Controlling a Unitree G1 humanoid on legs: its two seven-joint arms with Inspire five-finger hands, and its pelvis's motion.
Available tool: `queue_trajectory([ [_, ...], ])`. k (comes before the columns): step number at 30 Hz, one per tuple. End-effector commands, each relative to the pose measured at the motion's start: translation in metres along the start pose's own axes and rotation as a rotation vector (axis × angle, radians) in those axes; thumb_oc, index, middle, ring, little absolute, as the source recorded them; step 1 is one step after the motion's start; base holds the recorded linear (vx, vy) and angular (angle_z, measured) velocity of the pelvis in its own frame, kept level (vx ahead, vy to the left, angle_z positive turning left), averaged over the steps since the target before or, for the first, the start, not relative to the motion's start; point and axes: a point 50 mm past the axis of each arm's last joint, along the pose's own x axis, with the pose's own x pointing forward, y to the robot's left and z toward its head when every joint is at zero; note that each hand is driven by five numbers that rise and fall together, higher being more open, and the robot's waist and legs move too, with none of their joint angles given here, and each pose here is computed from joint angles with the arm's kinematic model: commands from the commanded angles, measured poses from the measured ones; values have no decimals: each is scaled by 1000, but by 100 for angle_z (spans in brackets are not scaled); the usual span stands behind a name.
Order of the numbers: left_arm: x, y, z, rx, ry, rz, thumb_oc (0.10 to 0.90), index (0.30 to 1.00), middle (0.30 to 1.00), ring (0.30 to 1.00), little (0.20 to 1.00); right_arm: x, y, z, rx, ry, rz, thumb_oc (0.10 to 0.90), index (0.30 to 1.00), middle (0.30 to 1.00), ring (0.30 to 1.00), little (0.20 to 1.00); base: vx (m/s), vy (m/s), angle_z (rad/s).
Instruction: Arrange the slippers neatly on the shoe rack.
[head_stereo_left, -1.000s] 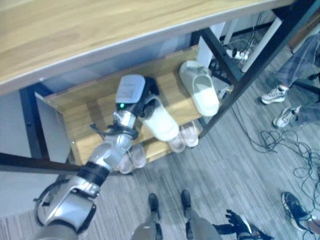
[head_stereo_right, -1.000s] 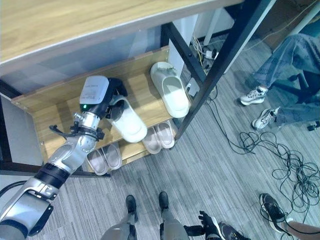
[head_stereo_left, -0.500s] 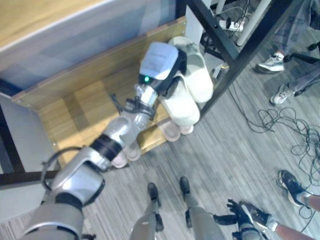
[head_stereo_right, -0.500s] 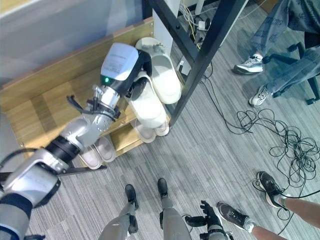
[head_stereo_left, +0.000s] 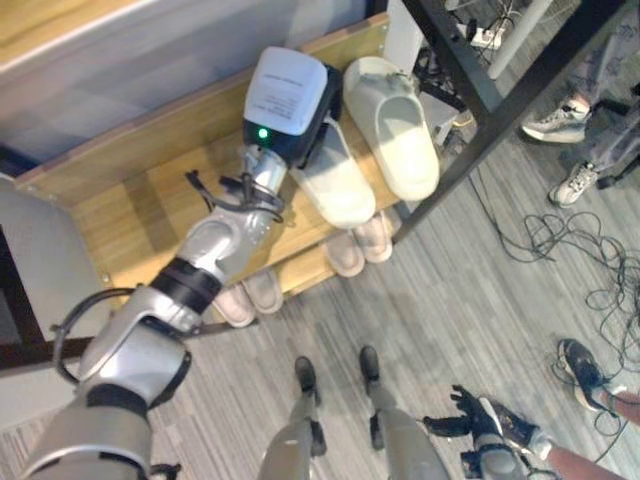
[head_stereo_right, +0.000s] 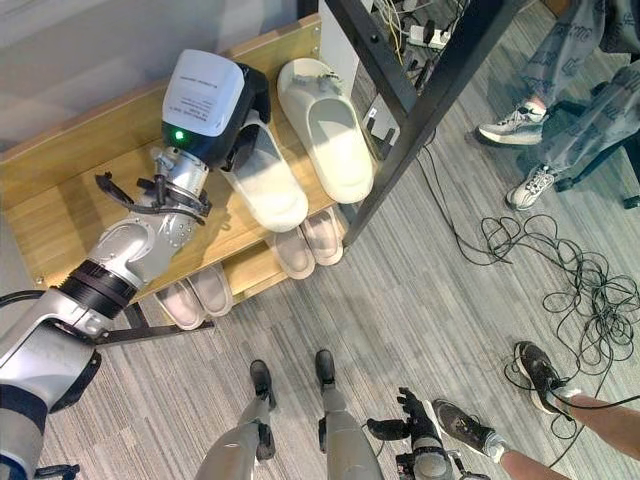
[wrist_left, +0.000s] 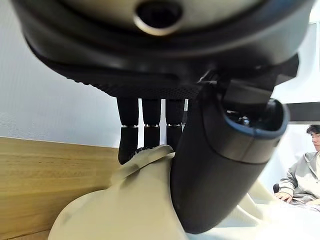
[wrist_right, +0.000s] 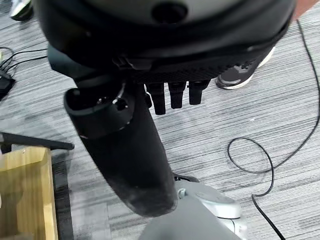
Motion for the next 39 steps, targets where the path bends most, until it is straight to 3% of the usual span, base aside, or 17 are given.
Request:
queue_trajectory([
  [1, 55, 64, 20, -4, -55, 277, 400, 300, 300, 300, 300, -5, -27, -17, -30, 43, -79, 800, 900, 900, 900, 900, -8, 6, 7],
  [9, 73, 71, 42, -5, -102, 268, 400, 300, 300, 300, 300, 0, -27, -8, -37, 32, -82, 800, 900, 900, 900, 900, 0, 0, 0],
  [14, 85, 69, 36, 143, -75, 220, 400, 300, 300, 300, 300, 3, -27, -4, -46, 32, -91, 800, 900, 900, 900, 900, -6, 1, 0],
  [15, 85, 70, 36, 143, -76, 221, 449, 373, 373, 373, 373, 4, -27, -4, -46, 31, -91, 800, 900, 900, 900, 900, 0, 0, 0],
  [16, 85, 69, 35, 155, -72, 211, 800, 900, 900, 900, 900, 4, -26, -2, -48, 26, -87, 800, 900, 900, 900, 900, 0, 0, 0],
  [22, 85, 67, 29, 113, -12, 208, 800, 900, 900, 900, 900, 4, -22, -2, -44, 24, -74, 800, 900, 900, 900, 900, -3, -2, -1],
  [34, 66, 28, 50, -47, -11, 107, 800, 900, 900, 900, 900, 1, -19, -15, -19, 94, -68, 800, 900, 900, 900, 900, 0, 0, 0],
  [39, 67, 30, 53, -57, -26, 118, 800, 900, 900, 900, 900, 2, -19, -15, -27, 102, -70, 800, 900, 900, 900, 900, -7, 0, 0],
])
